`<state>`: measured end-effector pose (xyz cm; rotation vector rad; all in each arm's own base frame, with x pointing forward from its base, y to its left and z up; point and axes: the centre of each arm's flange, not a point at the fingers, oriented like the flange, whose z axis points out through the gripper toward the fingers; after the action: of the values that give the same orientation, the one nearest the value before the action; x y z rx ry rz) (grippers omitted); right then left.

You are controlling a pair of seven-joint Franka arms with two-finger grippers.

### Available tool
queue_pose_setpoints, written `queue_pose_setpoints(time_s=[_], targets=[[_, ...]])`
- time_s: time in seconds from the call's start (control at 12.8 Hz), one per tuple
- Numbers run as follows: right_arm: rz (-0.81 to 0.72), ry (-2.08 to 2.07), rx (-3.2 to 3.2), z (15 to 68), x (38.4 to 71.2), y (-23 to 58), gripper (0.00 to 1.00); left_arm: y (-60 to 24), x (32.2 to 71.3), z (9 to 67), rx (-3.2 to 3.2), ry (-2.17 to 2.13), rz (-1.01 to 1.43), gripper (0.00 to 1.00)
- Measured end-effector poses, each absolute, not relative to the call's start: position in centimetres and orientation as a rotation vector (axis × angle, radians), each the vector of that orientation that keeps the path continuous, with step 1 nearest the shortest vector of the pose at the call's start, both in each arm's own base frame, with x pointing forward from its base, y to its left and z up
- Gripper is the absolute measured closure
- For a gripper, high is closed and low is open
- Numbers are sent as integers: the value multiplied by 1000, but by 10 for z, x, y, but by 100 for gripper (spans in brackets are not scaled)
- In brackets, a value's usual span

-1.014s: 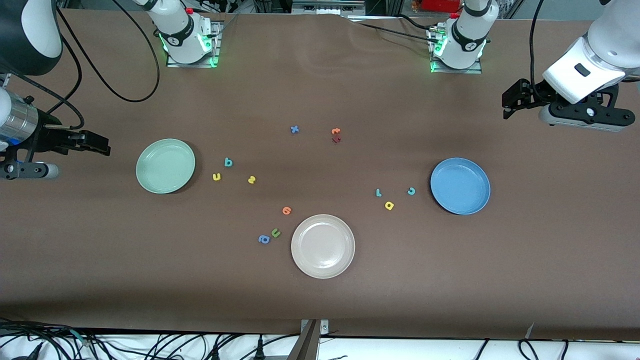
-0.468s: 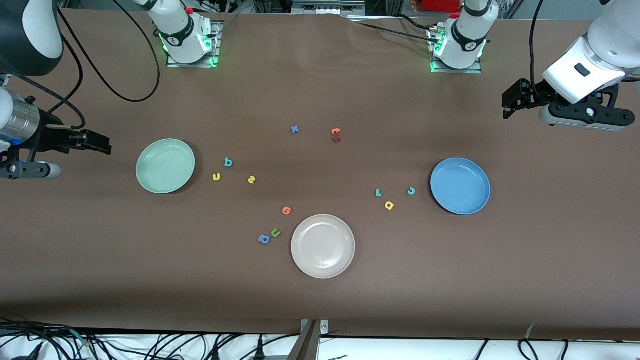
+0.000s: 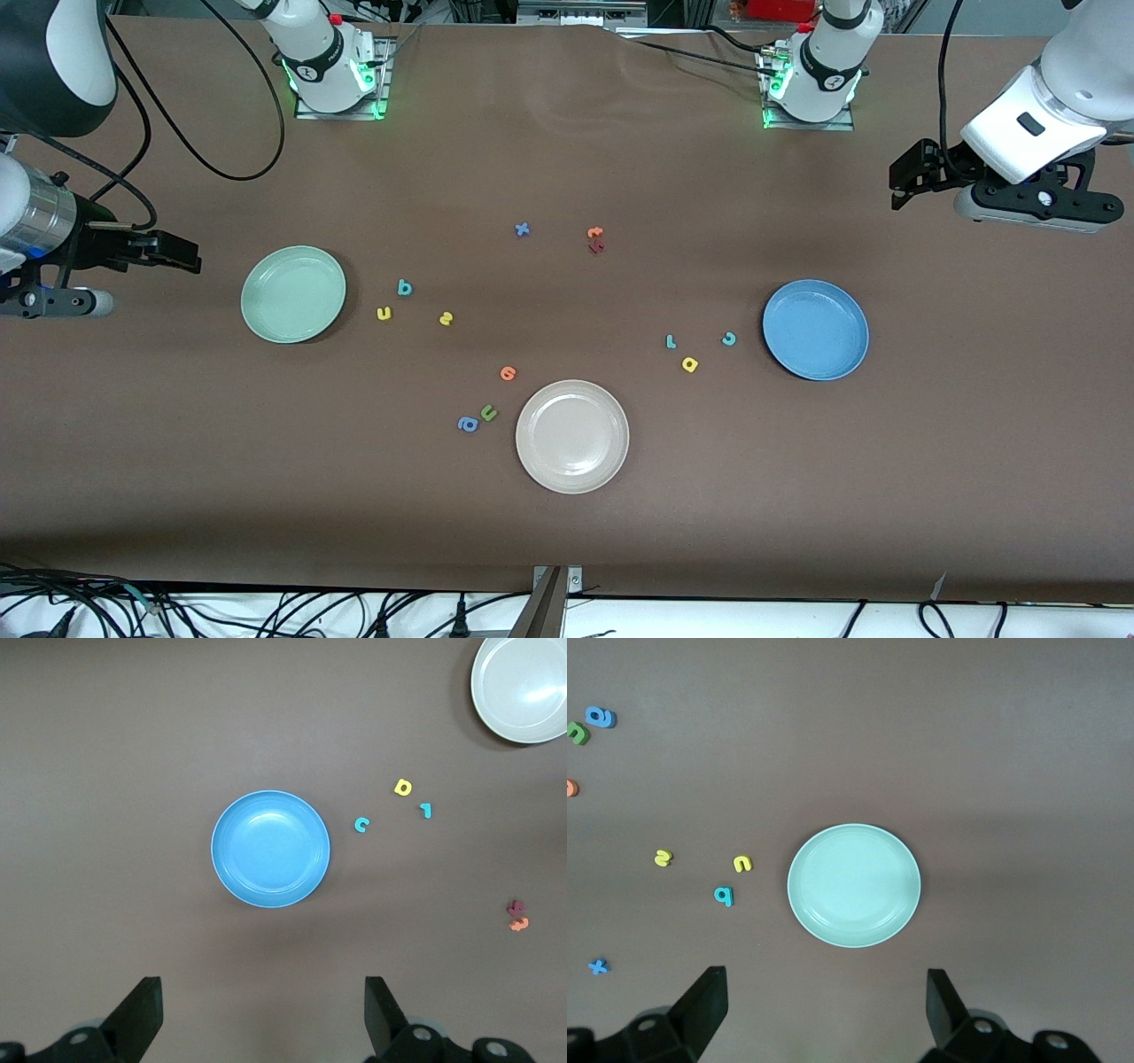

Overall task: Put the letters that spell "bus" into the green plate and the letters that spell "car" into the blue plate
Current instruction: 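Reach the right gripper to teal q while the left gripper reaches yellow D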

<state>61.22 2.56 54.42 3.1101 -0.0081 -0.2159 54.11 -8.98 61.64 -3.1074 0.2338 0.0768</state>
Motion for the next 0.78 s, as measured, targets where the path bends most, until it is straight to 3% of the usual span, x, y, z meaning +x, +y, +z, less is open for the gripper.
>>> queue_pose_setpoints(time_s=[0.47, 0.78], targets=[[-259, -134, 3101, 531, 605, 89, 1, -101, 544, 603, -3103, 266, 120, 0], [-281, -187, 3099, 482, 600, 132, 1, -156, 561, 553, -3093, 414, 183, 0]])
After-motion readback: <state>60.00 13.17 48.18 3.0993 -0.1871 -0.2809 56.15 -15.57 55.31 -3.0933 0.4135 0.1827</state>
